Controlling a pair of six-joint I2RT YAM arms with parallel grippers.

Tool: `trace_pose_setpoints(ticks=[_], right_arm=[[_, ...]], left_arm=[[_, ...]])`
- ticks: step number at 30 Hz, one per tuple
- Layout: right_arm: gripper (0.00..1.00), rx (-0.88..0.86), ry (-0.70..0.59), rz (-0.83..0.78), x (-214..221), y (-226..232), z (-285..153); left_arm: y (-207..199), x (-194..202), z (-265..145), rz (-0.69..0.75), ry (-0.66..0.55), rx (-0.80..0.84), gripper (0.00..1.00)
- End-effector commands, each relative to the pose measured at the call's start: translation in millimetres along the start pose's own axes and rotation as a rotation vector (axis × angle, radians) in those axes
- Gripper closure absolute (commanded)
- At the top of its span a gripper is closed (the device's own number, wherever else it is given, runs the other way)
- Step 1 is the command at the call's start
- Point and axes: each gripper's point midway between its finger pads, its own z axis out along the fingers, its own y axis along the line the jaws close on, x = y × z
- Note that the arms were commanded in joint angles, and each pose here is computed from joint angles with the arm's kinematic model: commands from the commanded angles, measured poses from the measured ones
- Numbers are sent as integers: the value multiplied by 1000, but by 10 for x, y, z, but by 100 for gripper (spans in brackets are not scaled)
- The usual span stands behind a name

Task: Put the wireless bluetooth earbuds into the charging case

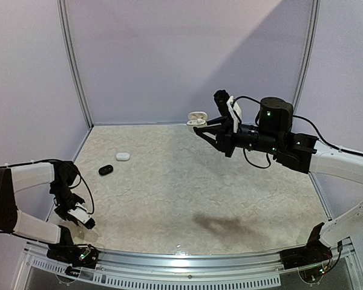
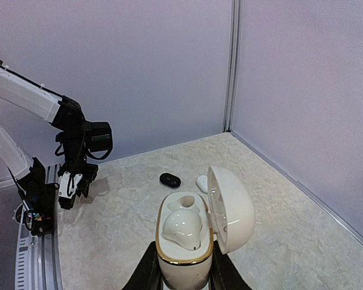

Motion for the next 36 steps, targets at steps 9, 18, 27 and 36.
trace_pose_setpoints(ticks=[9,18,27,36], right_arm=[[100,-23,-9,5,2,32,-43],[100,-17,-6,5,7,27,-64],[100,-5,3,8,10,18,-109],[100,0,-3,39,-3,19,-149]], left_arm=[[610,-190,-17,555,12,98,100],[1067,-795,-5,852,13,131,100],[1405,-1406,50,1016,40,100,97],[1290,-1735,-11,1027,6,50,59]])
